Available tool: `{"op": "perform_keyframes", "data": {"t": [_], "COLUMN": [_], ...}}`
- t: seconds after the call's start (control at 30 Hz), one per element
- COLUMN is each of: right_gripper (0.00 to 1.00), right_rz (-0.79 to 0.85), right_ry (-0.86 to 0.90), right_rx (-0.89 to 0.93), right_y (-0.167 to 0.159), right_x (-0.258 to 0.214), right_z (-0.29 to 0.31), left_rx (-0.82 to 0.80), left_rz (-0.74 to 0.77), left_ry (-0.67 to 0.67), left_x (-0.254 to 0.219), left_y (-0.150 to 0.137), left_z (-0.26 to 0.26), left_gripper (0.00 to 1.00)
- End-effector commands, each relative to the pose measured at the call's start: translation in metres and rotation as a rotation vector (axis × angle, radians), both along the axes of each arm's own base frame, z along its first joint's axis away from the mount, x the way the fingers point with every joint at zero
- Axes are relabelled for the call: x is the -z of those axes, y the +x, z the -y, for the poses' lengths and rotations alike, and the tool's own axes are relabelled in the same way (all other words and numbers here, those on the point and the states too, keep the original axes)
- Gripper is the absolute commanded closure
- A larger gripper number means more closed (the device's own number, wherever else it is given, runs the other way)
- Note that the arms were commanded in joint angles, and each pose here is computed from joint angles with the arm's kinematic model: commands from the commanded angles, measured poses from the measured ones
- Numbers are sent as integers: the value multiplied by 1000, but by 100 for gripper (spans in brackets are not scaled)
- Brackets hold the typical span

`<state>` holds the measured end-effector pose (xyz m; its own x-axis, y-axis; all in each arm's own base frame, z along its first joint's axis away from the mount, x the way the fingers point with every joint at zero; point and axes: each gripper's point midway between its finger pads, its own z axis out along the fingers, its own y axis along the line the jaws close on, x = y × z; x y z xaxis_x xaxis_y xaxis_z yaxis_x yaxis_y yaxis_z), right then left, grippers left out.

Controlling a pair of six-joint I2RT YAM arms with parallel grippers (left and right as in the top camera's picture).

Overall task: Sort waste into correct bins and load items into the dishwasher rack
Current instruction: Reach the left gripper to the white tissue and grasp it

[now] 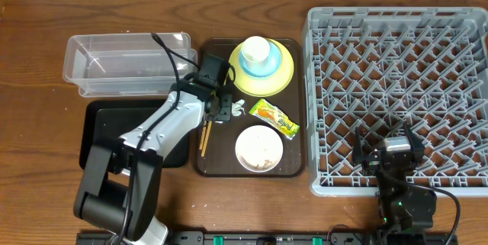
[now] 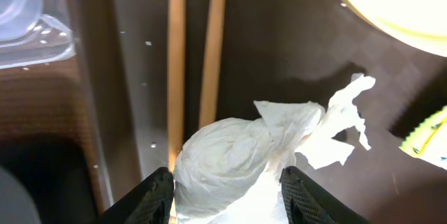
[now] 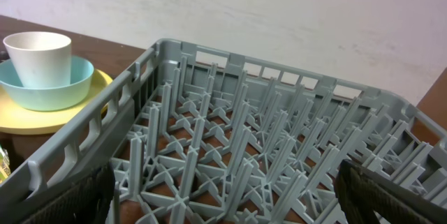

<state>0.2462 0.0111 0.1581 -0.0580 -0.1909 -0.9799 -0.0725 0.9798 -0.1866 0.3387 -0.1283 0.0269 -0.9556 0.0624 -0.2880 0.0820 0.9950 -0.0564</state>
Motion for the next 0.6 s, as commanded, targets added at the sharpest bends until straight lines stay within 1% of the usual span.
{"op": "perform_keyframes", "data": {"t": [0.0, 0.07, 0.2, 0.33, 0.43, 0.57], "right_gripper": [1, 1, 1, 1, 1, 1], "right_rz": [-2, -2, -2, -2, -2, -2], "right_ry": [4, 4, 4, 4, 4, 4], "right_rx": [-2, -3, -2, -3, -3, -3], "right_y": [0, 0, 0, 0, 0, 0], "right_x": [1, 1, 1, 1, 1, 1], "right_z": [0, 0, 0, 0, 0, 0], "left_rx": [20, 20, 20, 20, 20, 19], "left_rz": [-13, -16, -17, -15, -7, 15], "left_ry": [17, 19, 19, 18, 16, 10], "left_x": [6, 8, 15, 25, 24, 19], "left_y": [-6, -8, -11, -16, -15, -9], "left_z": [1, 0, -1, -3, -3, -1], "left_gripper": [47, 48, 55, 57, 66, 81]}}
